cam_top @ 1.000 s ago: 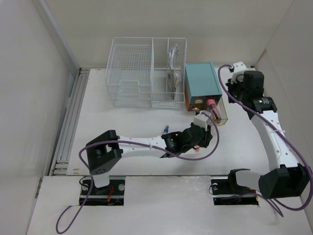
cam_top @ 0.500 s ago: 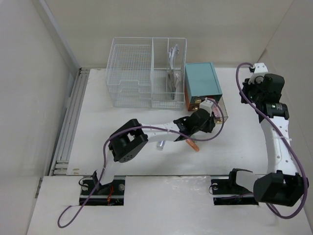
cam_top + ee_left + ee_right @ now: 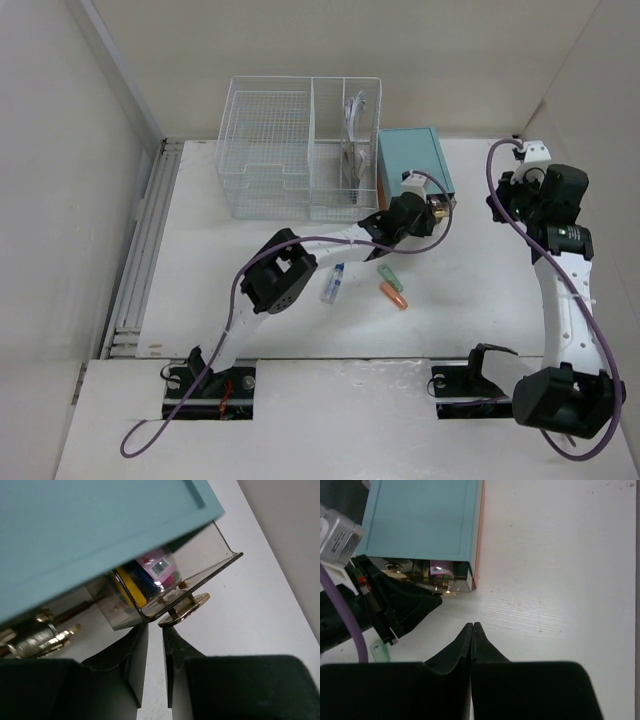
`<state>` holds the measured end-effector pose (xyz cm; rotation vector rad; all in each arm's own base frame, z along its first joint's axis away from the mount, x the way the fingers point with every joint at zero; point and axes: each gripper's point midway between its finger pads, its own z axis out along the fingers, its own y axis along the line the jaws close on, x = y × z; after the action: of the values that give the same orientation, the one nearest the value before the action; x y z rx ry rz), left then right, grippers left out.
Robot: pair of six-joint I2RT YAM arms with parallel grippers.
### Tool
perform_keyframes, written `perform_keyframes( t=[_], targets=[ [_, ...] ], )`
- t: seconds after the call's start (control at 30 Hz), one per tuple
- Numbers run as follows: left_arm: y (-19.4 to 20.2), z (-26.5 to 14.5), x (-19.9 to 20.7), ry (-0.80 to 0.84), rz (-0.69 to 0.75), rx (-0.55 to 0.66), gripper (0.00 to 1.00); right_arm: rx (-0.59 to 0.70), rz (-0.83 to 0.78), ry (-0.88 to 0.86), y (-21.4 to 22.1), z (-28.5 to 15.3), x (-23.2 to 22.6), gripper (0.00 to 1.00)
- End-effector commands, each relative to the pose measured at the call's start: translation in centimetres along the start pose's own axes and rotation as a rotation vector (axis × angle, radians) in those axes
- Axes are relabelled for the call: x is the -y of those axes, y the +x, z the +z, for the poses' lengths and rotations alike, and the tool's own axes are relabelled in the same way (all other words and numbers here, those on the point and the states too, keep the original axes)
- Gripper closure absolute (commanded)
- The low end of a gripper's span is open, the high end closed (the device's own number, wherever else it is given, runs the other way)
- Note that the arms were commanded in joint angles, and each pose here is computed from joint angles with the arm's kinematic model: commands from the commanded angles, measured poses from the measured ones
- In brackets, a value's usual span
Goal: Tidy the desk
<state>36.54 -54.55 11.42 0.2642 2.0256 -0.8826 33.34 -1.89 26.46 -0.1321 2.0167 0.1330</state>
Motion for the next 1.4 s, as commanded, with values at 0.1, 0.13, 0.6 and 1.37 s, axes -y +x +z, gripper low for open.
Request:
perform_keyframes(
  t=[0.1, 0.13, 0.6, 1.37],
  targets=[
    [-4.7, 1.3, -1.8, -0.050, -0.054, 0.112, 0.85, 0.062, -0.016, -0.051, -1.0, -0.5, -0.8, 1.00],
    [-4.7, 1.6, -2.8, -0.064, -0.067, 0.112, 0.85, 0.064, -0.017, -0.069, -1.0, -0.5, -1.1, 0.96],
    [-5.6, 1.7, -5.6, -0.103, -0.100, 0.153, 0.85, -0.121, 0.113, -0.340, 4.2, 1.3, -2.0, 0.76],
    [-6.3, 2.2, -2.9, 0.020, -0.278, 0.213, 0.80, -0.074, 0.162, -0.352, 4.0, 0.9, -1.6, 0.81]
  ],
)
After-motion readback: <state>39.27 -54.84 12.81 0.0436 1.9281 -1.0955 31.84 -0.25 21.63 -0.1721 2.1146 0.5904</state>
